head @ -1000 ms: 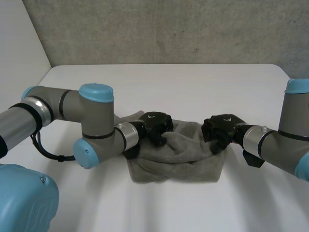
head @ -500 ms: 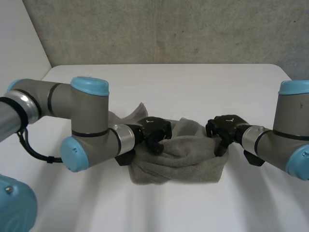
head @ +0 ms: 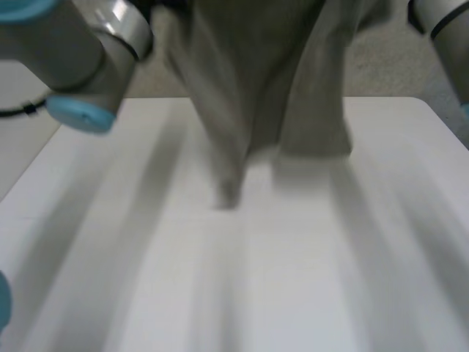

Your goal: Fold the towel.

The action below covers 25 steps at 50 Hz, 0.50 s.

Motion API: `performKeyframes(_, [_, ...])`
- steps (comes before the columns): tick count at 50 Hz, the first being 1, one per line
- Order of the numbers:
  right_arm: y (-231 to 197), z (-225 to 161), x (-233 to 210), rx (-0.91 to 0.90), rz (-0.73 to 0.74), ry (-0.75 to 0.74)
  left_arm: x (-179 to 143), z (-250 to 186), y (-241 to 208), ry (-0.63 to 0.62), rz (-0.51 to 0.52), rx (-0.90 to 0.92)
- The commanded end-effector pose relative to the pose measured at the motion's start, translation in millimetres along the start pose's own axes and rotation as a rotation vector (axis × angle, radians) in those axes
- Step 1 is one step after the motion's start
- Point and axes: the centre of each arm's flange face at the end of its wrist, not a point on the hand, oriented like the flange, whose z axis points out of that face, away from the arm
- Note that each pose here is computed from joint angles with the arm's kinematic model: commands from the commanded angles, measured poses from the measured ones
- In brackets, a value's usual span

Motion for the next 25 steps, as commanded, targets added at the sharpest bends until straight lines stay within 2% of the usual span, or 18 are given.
performKeyframes(1, [18,-27,-15,-0.151,0.062,-0.040,-17,-2,-44,-0.063,-0.012,0.109])
performKeyframes(2, [31,-41,-27,-0.245,0.064,-0.074,-14,-11,-29,-0.053,-0.020,0.035])
performKeyframes(3, [31,-41,-27,-0.246,0.064,-0.075,-11,-24,-14,-0.036,-0.026,-0.046])
performKeyframes(4, [45,-59,-43,-0.336,0.054,-0.127,-11,-24,-13,-0.036,-0.026,-0.047])
performKeyframes(5, [55,-77,-61,-0.409,0.020,-0.190,-7,-40,1,-0.012,-0.032,-0.124])
performKeyframes(6, [55,-77,-61,-0.410,0.019,-0.191,-3,-57,18,0.013,-0.044,-0.206])
performKeyframes(7, [64,-96,-78,-0.478,-0.024,-0.257,-3,-58,18,0.013,-0.044,-0.206])
performKeyframes(8, [64,-96,-78,-0.479,-0.024,-0.258,2,-78,36,0.048,-0.060,-0.291])
performKeyframes(9, [75,-115,-87,-0.547,-0.077,-0.295,3,-78,36,0.048,-0.060,-0.292])
performKeyframes(10, [86,-133,-94,-0.606,-0.124,-0.338,9,-98,53,0.087,-0.076,-0.372])
performKeyframes(11, [86,-133,-94,-0.607,-0.125,-0.339,15,-119,69,0.126,-0.091,-0.445])
performKeyframes(12, [96,-150,-99,-0.653,-0.160,-0.378,15,-119,69,0.126,-0.091,-0.446])
performKeyframes(13, [103,-164,-102,-0.694,-0.182,-0.411,20,-139,84,0.162,-0.104,-0.511])
performKeyframes(14, [104,-164,-102,-0.694,-0.182,-0.411,25,-158,98,0.193,-0.108,-0.569])
performKeyframes(17, [114,-186,-108,-0.749,-0.188,-0.445,28,-175,110,0.216,-0.101,-0.611])
performKeyframes(19, [118,-195,-109,-0.773,-0.180,-0.454,31,-201,130,0.239,-0.058,-0.667])
performKeyframes(25, [127,-215,-111,-0.837,-0.174,-0.470,19,-219,151,0.231,0.038,-0.685])
